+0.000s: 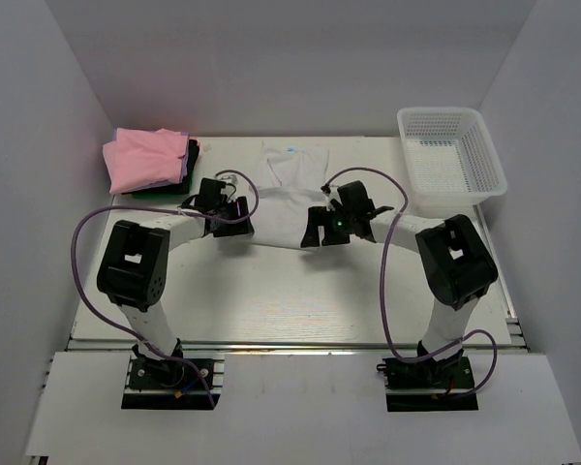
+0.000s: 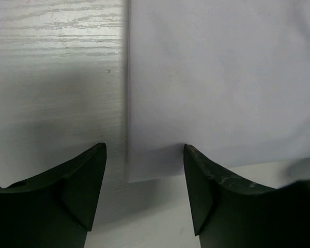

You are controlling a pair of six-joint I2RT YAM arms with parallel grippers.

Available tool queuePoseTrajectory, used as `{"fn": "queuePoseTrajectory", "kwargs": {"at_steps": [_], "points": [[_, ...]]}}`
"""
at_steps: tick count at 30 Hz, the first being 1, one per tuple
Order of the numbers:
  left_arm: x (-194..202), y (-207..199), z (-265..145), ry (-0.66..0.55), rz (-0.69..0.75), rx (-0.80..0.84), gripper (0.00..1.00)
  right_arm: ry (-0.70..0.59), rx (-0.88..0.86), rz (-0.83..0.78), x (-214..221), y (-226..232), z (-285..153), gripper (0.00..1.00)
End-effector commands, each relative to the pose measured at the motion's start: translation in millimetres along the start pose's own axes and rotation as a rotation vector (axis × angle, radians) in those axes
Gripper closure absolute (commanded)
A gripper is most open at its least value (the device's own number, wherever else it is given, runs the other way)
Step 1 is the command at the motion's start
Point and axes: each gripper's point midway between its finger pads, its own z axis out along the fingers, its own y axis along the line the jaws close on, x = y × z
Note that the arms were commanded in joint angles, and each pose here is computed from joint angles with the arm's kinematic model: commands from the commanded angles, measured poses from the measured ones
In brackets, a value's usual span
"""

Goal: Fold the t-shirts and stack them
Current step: Grab one side of the 2/3 rectangular tshirt with both arms

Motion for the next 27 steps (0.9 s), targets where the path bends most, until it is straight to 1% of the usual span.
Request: {"fn": "queuePoseTrajectory", "kwargs": {"at_steps": [1,2,4,5,8,9,10,11,12,13,15,16,17,18,19,20,21,22,23,24,25,26,27], "points": [[3,1,3,-0.005,0.014,0.01,0.3,-0.028,-0.027,0.028,-2,2,7,0.17],[6,3,4,-0.006,0.014,0.011,0.35,-0.025,-0.022,0.033,-1,0,9,0.19],[12,2,4,0.007,0.012,0.019,0.38,-0.013,-0.009,0.045,3,-5,14,0.21],[15,-5,5,0.009,0.021,0.053,0.44,-0.011,0.001,0.049,4,-7,16,0.27],[27,-9,8,0.042,0.017,0.09,0.52,0.012,-0.016,0.061,8,-4,17,0.36],[26,-11,8,0.038,0.019,0.106,0.58,0.014,-0.015,0.056,12,-5,16,0.4],[37,-9,9,0.059,0.015,0.108,0.61,0.016,-0.017,0.063,14,-5,16,0.44],[43,-11,8,0.074,0.012,0.124,0.65,0.006,-0.016,0.061,11,-4,15,0.5],[43,-13,9,0.065,0.016,0.143,0.74,0.008,-0.014,0.065,13,-5,14,0.58],[47,-15,6,0.073,0.015,0.155,0.83,0.009,-0.009,0.063,15,-6,14,0.64],[42,-19,3,0.057,0.02,0.172,1.0,0.01,-0.008,0.061,17,-6,13,0.76],[44,-19,-2,0.057,0.02,0.172,1.0,0.011,-0.006,0.06,19,-6,11,0.93],[44,-22,-6,0.053,0.01,0.185,1.0,0.01,-0.007,0.061,20,-5,10,1.0],[42,-25,-11,0.049,0.012,0.196,1.0,-0.004,-0.014,0.055,18,-1,4,1.0],[49,-28,-18,0.071,0.008,0.214,1.0,0.008,-0.018,0.057,22,0,0,1.0],[46,-34,-31,0.056,0.014,0.234,1.0,0.025,-0.02,0.058,29,1,-2,1.0],[47,-42,-40,0.059,0.015,0.257,1.0,0.003,-0.033,0.042,25,9,-14,1.0],[56,-44,-47,0.08,0.01,0.272,1.0,0.054,-0.03,0.055,39,10,-20,1.0],[64,-48,-57,0.105,-0.003,0.299,1.0,0.068,-0.037,0.055,44,14,-25,1.0],[61,-59,-73,0.085,0.004,0.327,1.0,0.069,-0.048,0.027,47,19,-36,1.0],[68,-60,-81,0.097,0.002,0.339,1.0,0.096,-0.066,0.033,55,27,-48,1.0],[79,-63,-91,0.144,-0.02,0.34,1.0,0.117,-0.067,0.032,63,32,-61,1.0],[83,-67,-101,0.158,-0.023,0.356,1.0,0.155,-0.062,0.036,74,32,-69,1.0]]}}
